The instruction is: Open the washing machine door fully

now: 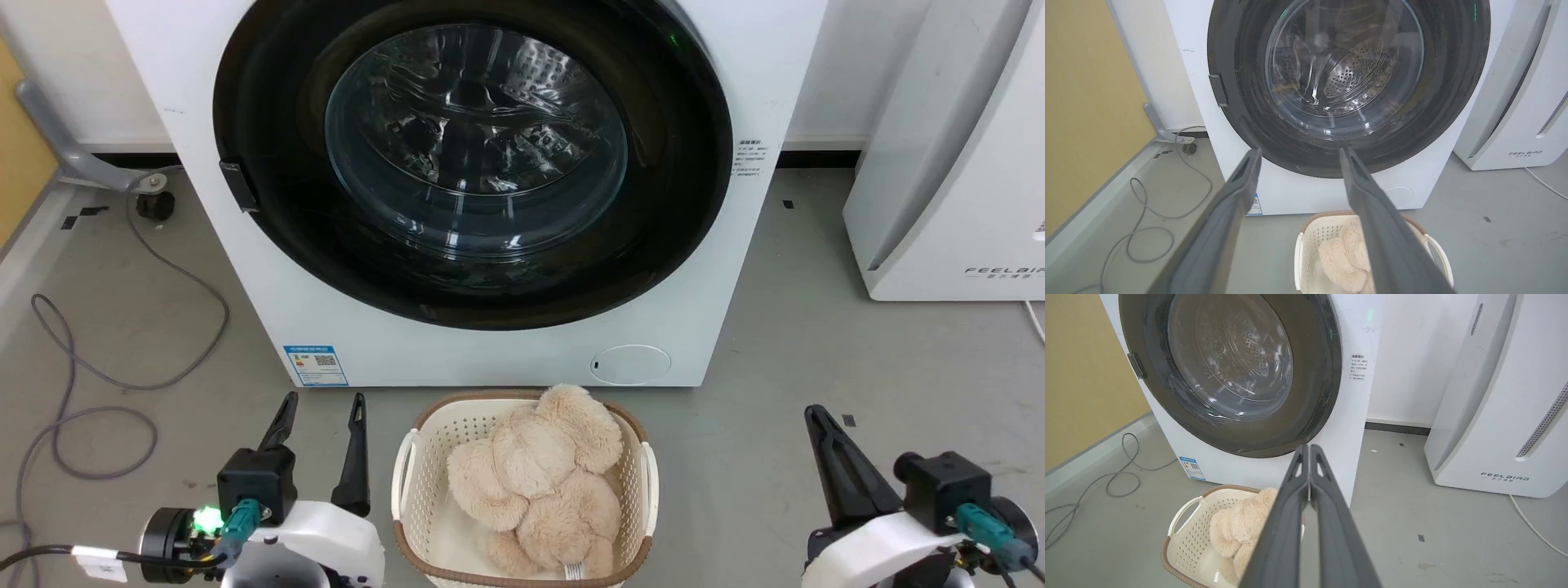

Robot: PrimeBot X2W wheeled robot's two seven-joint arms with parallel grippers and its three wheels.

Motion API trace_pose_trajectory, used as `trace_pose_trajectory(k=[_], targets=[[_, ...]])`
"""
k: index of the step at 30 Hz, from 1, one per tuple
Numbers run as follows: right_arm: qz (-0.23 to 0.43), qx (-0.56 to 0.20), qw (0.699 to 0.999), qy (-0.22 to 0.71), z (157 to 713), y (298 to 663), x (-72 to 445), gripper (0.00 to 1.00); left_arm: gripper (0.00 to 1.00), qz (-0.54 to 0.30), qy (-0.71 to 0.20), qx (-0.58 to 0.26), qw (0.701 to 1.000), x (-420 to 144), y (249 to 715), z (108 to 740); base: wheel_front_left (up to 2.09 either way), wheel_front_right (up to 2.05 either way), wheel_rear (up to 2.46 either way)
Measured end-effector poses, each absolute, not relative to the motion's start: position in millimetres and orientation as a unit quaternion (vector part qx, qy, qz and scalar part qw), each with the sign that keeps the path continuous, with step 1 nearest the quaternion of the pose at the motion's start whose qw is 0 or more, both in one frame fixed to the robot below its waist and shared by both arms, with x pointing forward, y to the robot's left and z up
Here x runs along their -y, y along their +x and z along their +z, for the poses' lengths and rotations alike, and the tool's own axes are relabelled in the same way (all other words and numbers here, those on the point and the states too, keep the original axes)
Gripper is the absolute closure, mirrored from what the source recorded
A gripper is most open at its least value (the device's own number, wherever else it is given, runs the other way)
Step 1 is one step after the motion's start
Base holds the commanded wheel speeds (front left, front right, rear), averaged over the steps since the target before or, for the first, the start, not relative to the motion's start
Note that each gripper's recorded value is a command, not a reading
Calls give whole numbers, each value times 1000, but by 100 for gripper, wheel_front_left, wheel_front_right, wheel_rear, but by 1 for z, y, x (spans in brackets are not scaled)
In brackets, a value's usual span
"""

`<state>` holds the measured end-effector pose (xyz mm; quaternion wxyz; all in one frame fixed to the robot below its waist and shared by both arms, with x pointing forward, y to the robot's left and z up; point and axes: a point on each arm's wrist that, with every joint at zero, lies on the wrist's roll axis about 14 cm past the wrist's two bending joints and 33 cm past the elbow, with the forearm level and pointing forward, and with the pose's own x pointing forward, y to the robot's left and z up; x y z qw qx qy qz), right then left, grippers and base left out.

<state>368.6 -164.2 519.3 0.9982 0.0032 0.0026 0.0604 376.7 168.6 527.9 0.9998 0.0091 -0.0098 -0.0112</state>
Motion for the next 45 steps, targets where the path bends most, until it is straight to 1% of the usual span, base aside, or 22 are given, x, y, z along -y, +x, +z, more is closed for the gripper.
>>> trace_pose_trajectory(k=[7,15,26,39,45], targets=[[53,2,994,95,519,369,167,100,0,-16,3,11,1000,-164,377,526,0,0,0],[47,31,977,208,533,380,171,100,0,-21,-3,13,1000,-160,380,525,0,0,0],[34,48,953,299,543,405,184,100,0,-25,-9,19,999,-157,388,523,0,0,0],[34,58,930,363,557,452,204,100,0,-33,-20,25,999,-151,402,522,0,0,0],[37,63,914,399,567,475,209,100,0,-35,-23,28,999,-148,408,521,0,0,0]])
